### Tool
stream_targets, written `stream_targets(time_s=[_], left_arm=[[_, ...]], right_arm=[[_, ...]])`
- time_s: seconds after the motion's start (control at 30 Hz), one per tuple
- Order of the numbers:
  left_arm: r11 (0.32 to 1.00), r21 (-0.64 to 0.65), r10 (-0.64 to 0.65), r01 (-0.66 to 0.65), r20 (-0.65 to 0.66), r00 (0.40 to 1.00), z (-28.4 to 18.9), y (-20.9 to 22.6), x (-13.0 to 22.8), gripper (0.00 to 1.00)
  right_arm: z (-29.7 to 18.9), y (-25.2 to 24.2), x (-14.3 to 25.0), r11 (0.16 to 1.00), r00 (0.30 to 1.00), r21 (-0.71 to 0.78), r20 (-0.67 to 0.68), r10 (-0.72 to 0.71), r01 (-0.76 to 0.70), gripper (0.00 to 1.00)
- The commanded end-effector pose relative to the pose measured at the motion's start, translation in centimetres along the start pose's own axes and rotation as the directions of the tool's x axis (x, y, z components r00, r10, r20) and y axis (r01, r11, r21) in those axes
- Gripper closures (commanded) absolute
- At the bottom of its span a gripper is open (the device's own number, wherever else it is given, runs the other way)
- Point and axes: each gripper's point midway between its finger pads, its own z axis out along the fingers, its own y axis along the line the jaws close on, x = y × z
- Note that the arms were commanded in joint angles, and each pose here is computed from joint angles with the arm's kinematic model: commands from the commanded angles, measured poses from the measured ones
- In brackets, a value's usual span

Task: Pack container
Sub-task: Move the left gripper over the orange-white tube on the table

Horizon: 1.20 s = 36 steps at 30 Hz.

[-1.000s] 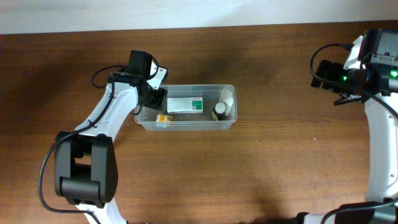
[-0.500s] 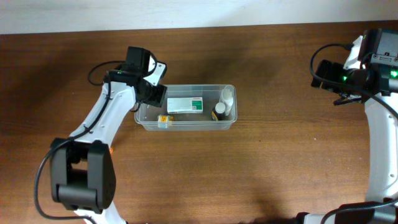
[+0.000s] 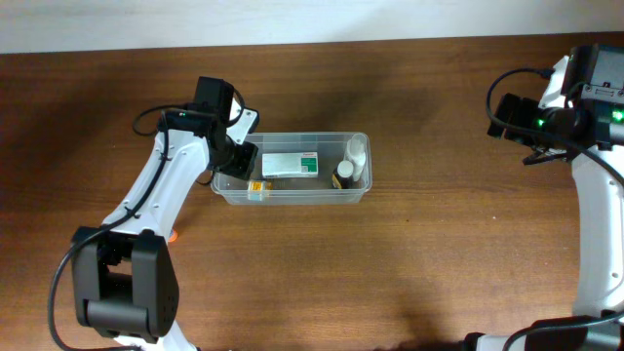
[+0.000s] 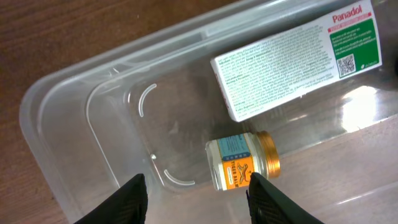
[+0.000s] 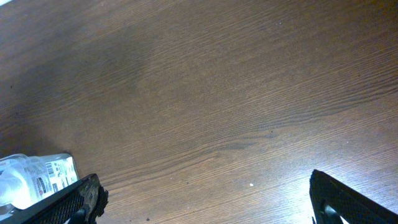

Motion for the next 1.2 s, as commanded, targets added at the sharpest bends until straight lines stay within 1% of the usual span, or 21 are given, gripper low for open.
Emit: stream_targets(time_s=[0.0,0.1,0.23,0.47,0.53,0.57,0.63,0.77,0.93,1.03,1.1,1.17], left_arm=[[1.000,-0.010,-0.013,0.014,0.078,0.997,-2.9,-0.1,-1.7,0.48],[0.999,-0.012,-0.034,0.036,0.138,0.990,-5.1,-0.2,-2.6,0.48],[1.000,0.015,-0.027,0.024,0.210,0.977,-7.8,-0.9,-3.4,0.48],[0.999,0.010,-0.033,0.031,0.243,0.969,-11.7,-1.3,-2.0,0.47],[0.995,-0.023,-0.084,0.092,0.248,0.965,-13.2,-0.4,-1.0,0.47],[0.990,-0.048,-0.116,0.132,0.252,0.961,-14.1,0.2,-0.4,0.44],[0.977,-0.082,-0.169,0.197,0.261,0.950,-15.8,1.2,1.0,0.42],[0.948,-0.096,-0.265,0.303,0.289,0.920,-19.3,2.5,4.2,0.39],[0.890,-0.136,-0.376,0.435,0.319,0.870,-22.8,4.1,8.7,0.36],[0.857,-0.159,-0.425,0.490,0.319,0.847,-23.5,4.8,11.1,0.34],[0.825,-0.188,-0.465,0.533,0.312,0.829,-23.2,5.6,12.9,0.33],[0.806,-0.200,-0.489,0.557,0.306,0.817,-22.4,6.1,14.0,0.33]], right_arm=[[-0.1,-0.3,-0.3,1.000,1.000,0.011,0.009,0.013,-0.013,0.02],[-0.1,-0.3,-0.3,1.000,1.000,0.011,0.009,0.013,-0.013,0.01],[-0.1,-0.3,-0.3,1.000,1.000,0.011,0.009,0.013,-0.013,0.02],[-0.1,-0.3,-0.3,1.000,1.000,0.011,0.009,0.013,-0.013,0.02],[-0.1,-0.3,-0.3,1.000,1.000,0.011,0.009,0.013,-0.013,0.01],[-0.1,-0.3,-0.3,1.000,1.000,0.011,0.009,0.013,-0.013,0.02],[-0.1,-0.3,-0.3,1.000,1.000,0.011,0.009,0.013,-0.013,0.02],[-0.1,-0.3,-0.3,1.000,1.000,0.011,0.009,0.013,-0.013,0.02],[-0.1,-0.3,-0.3,1.000,1.000,0.011,0.009,0.013,-0.013,0.02],[-0.1,-0.3,-0.3,1.000,1.000,0.011,0.009,0.013,-0.013,0.02],[-0.1,-0.3,-0.3,1.000,1.000,0.011,0.009,0.013,-0.013,0.02],[-0.1,-0.3,-0.3,1.000,1.000,0.011,0.009,0.013,-0.013,0.02]])
